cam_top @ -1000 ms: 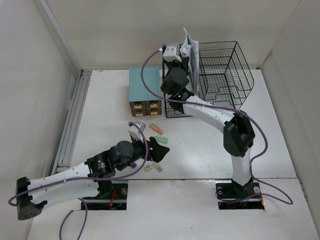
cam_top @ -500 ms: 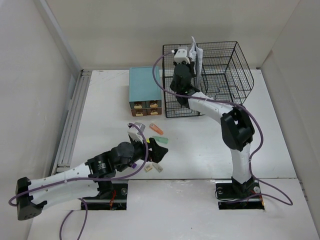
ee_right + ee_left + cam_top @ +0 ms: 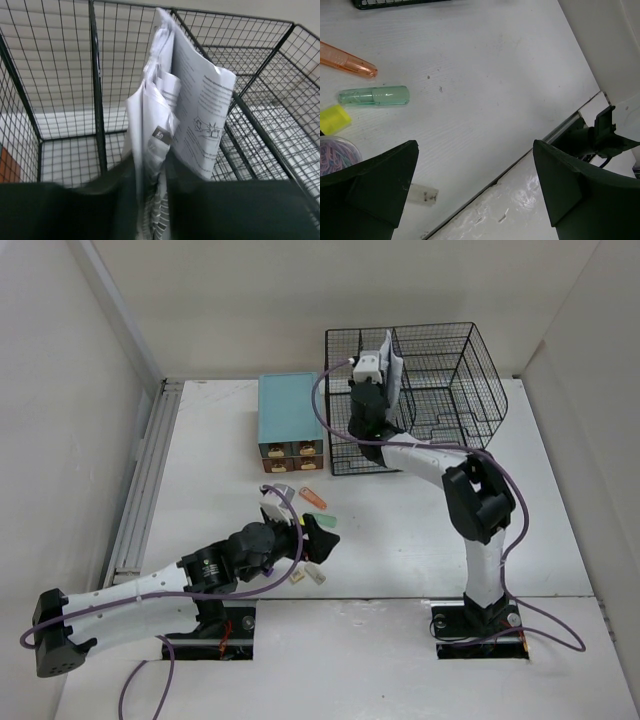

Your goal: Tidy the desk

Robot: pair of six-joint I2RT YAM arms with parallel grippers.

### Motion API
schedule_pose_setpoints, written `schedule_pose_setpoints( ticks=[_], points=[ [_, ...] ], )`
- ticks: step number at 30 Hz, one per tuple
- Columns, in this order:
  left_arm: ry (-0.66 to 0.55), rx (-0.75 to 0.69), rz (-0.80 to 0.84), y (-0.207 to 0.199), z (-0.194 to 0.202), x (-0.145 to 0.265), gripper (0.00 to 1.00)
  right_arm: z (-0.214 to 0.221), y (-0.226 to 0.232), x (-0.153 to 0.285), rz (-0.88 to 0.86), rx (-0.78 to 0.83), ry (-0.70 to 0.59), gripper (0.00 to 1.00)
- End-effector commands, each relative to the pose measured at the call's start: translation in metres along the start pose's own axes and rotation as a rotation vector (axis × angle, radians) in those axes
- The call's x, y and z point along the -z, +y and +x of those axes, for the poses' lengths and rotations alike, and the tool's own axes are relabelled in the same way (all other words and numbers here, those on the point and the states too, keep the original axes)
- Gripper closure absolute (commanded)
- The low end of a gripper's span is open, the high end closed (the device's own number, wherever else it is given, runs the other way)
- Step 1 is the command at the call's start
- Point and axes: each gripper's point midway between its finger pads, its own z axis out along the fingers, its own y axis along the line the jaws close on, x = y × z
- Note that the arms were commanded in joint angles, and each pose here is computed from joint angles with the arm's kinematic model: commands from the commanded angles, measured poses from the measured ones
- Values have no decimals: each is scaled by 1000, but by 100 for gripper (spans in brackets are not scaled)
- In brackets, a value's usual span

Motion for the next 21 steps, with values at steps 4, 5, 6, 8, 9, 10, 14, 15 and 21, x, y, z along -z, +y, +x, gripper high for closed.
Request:
schedule_pose_setpoints(
  ticks=[4,5,6,8,9,10,14,15,21],
  points=[
    [-91,61,-47,6,-17,-4,0,-28,-18,21,-66,-59,-39,38],
    [-99,61,-56,7,-19,-4,0,-27,-21,24,-69,-46,-28,33],
    [-120,84,-65,7,-26,-4,0,-31,-24,25,-69,-47,-29,30],
    [-153,106,-84,11,-37,-6,5,-48,-33,35,-77,-51,-34,24],
    [-160,106,-92,12,-38,-6,7,-54,-33,41,-88,-51,-36,21],
    [-192,125,-107,15,-45,-8,11,-70,-42,47,-95,-67,-52,16],
    [-304,161,-220,34,-69,-12,43,-115,-35,81,-305,47,-69,2],
    [-334,169,-246,39,-78,-13,50,-105,-27,97,-420,139,-15,4],
    [-342,221,-394,97,-104,-44,63,-113,-5,208,-1046,151,-138,91]
  ],
)
